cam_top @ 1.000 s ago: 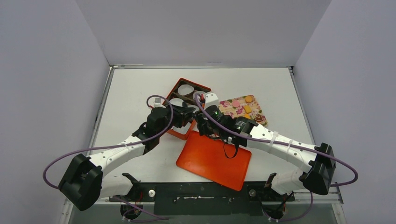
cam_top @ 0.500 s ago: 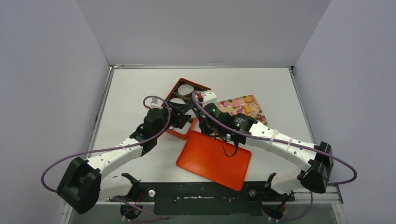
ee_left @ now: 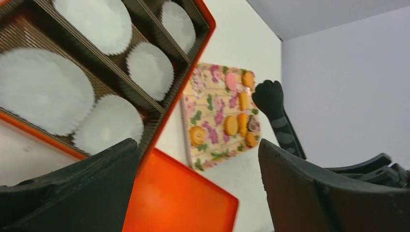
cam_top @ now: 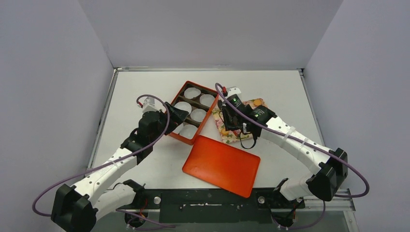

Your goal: Pack the cookies

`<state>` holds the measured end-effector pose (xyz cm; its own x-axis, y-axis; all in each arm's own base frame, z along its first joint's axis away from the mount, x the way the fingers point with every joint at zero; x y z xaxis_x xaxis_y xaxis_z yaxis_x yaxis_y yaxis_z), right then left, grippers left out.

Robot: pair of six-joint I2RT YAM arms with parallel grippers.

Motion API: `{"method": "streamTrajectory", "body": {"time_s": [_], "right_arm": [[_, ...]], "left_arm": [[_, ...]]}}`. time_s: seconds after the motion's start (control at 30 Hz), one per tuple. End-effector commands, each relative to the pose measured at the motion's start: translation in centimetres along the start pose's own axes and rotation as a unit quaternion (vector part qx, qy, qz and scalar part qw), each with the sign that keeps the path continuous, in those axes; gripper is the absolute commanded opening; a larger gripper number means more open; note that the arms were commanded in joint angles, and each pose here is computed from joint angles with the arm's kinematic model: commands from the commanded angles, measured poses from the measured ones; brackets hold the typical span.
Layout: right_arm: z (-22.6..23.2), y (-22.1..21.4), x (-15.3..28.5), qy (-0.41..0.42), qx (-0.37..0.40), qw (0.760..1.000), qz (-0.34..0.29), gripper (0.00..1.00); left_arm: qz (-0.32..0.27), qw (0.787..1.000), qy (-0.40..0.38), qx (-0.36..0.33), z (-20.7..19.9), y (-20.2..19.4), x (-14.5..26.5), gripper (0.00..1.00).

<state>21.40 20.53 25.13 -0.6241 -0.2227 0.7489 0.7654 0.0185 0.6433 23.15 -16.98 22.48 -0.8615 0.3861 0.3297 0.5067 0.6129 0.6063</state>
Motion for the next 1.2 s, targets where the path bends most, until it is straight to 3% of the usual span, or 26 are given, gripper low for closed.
{"method": "streamTrajectory", "body": {"time_s": [0.0,0.23,0.43,1.17], "right_arm": [[-1.8,0.5,0.1,-0.013,-0.004,1.0,0.018,0.26],[-4.9,-0.1,-1.0,-0.045,-0.028,0.997,0.055,0.27],[-7.1,-1.1,-2.0,-0.066,-0.055,0.992,0.092,0.28],[-10.2,-3.6,-3.5,-0.128,-0.089,0.975,0.157,0.41]], "left_arm": [[-0.051,0.979,0.061,-0.19,0.4,3.6,2.3,0.91],[-0.091,0.921,0.146,-0.349,2.5,6.3,4.7,0.97],[-0.124,0.876,0.193,-0.424,5.0,6.5,5.1,0.97],[-0.131,0.873,0.204,-0.424,5.4,6.4,4.7,0.97]]}}
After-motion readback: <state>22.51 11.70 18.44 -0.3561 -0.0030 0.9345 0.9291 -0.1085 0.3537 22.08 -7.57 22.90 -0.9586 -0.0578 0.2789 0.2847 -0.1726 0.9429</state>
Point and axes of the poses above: each gripper's point midway between its finger pads, its own x axis back along the fingers, its own z axis along the line the jaws close on, y = z × x, the point moved 8 cm from there along x, back along the fingers, and after that the axes turned 12 degrees about -x, right-handed, at the moved point
